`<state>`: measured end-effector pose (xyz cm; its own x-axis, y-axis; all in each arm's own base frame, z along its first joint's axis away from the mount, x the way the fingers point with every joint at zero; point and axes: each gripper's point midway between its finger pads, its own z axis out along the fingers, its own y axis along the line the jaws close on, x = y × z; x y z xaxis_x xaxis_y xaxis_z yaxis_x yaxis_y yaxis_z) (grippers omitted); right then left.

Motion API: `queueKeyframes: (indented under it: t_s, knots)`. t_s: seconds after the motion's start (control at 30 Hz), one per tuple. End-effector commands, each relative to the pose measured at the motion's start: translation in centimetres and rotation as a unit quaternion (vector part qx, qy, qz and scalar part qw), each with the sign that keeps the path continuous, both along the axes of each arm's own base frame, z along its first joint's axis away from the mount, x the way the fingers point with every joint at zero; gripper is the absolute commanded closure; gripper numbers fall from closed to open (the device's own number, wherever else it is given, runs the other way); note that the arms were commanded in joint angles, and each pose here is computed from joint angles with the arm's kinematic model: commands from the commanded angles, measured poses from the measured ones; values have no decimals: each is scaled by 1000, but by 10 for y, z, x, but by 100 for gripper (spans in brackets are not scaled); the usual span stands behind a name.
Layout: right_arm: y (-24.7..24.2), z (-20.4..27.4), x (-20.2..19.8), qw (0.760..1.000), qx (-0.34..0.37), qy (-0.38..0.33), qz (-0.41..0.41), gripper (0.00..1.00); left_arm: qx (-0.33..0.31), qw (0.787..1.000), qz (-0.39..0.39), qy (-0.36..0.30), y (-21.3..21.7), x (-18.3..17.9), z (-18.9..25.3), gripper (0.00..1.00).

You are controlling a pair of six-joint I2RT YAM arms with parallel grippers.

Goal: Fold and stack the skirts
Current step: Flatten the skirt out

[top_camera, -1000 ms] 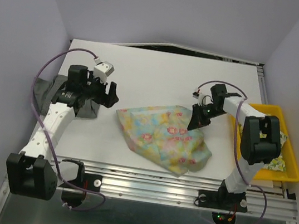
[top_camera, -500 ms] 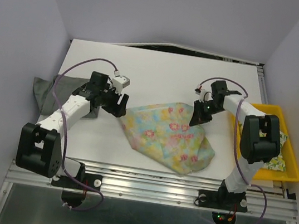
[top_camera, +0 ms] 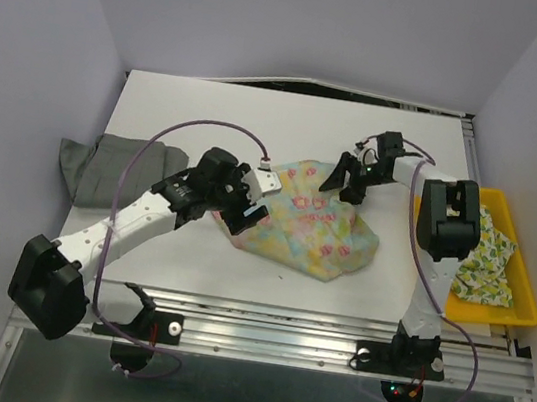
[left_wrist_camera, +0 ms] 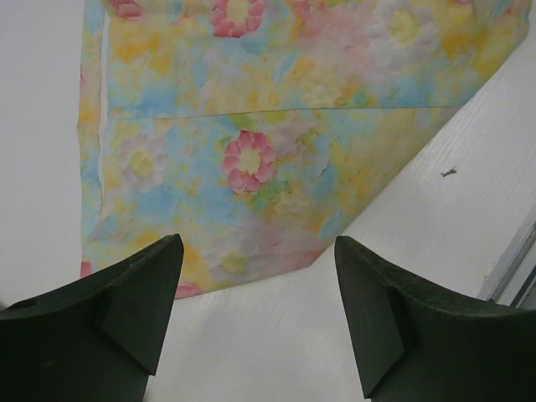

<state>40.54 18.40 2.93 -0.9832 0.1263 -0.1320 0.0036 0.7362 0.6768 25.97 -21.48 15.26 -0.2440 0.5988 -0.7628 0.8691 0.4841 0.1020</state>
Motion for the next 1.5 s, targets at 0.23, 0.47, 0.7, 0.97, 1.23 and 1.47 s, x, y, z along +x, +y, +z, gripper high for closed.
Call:
queueKeyframes:
  t_s: [0.23,0.47,0.7,0.97,1.23,1.47]
  knots:
    - [-41,60,7,982,-115,-118,88,13,104,974,-158,-123,-53,-20,-27,16]
    - [-75,47,-50,974,-183,-49,124,13,172,944,-254,-124,-83,-28,-71,16]
    - [-93,16,-95,965,-218,15,144,14,201,932,-277,-118,-94,-20,-98,20]
    - [-95,8,-101,967,-210,19,144,16,191,922,-330,-66,-100,-45,-104,92]
    - [-84,7,-95,972,-181,11,149,34,-2,928,-347,134,-115,-63,-10,100]
    - [-84,6,-69,972,-191,-7,133,37,-114,883,-190,413,-87,44,-55,100]
